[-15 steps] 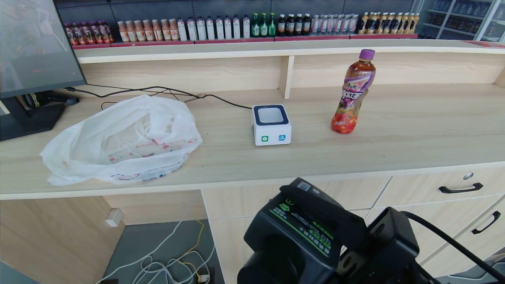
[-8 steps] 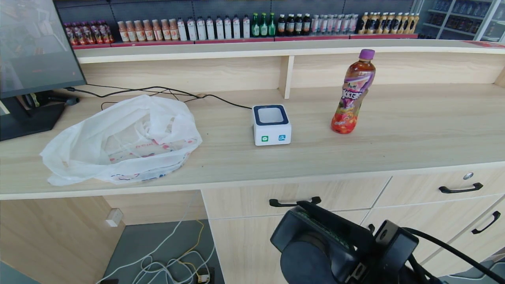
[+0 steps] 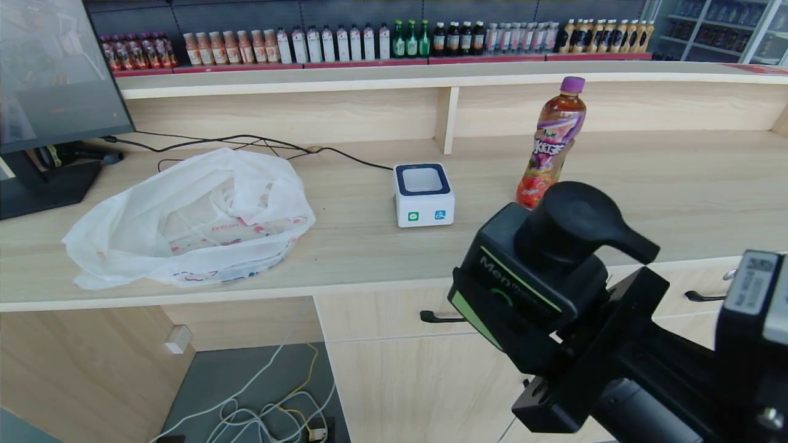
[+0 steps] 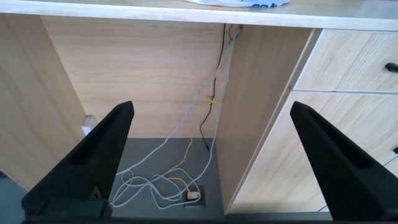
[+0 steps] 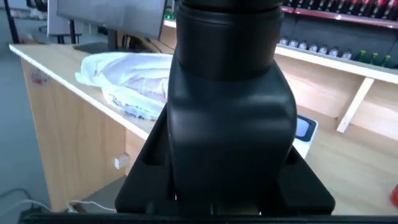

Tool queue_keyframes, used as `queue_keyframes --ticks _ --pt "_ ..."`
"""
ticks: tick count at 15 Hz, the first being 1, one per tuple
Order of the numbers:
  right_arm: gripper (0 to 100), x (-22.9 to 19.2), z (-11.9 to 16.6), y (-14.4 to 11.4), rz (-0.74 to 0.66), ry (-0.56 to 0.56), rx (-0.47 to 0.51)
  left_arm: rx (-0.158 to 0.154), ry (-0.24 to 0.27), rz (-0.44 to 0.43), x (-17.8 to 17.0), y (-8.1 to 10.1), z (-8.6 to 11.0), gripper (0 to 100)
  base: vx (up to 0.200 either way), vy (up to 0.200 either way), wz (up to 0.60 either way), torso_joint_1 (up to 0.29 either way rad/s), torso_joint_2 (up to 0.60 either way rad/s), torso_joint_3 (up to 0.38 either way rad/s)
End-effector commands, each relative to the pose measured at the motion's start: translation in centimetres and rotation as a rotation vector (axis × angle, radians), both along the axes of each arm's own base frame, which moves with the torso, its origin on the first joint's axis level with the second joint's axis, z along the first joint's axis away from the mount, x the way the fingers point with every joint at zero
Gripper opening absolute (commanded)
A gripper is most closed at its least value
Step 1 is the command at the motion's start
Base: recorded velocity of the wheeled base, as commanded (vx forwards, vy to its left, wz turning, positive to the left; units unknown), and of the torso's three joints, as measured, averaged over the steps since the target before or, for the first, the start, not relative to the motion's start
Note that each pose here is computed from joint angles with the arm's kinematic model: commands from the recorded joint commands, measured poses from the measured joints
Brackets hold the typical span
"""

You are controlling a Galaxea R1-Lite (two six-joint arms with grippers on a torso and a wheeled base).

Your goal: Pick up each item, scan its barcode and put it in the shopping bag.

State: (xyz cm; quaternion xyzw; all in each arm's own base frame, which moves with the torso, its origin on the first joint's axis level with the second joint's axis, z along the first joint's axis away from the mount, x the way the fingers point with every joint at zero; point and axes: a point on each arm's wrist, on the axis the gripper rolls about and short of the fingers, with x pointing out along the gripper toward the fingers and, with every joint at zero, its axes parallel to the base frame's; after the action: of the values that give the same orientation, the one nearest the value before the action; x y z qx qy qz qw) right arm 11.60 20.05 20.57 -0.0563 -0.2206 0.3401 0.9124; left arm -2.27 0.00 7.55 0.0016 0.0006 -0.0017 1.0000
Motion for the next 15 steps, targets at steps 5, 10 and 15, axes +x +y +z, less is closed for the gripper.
queue_keyframes --ticks 5,10,15 --pt "0 0.4 3.4 -0.3 0.027 0.172 0.392 0.0 0.0 0.0 0.0 0.0 0.0 100 0.0 0.0 0.0 0.0 0.0 0.0" --pt "0 2.3 5.1 -1.4 -0.055 0.2 0.491 0.0 0.0 0.0 0.0 0.0 0.0 100 0.0 0.0 0.0 0.0 0.0 0.0" --pt "0 4.5 4.4 -2.8 -0.145 0.265 0.524 0.0 0.0 0.0 0.0 0.0 0.0 100 0.0 0.0 0.0 0.0 0.0 0.0"
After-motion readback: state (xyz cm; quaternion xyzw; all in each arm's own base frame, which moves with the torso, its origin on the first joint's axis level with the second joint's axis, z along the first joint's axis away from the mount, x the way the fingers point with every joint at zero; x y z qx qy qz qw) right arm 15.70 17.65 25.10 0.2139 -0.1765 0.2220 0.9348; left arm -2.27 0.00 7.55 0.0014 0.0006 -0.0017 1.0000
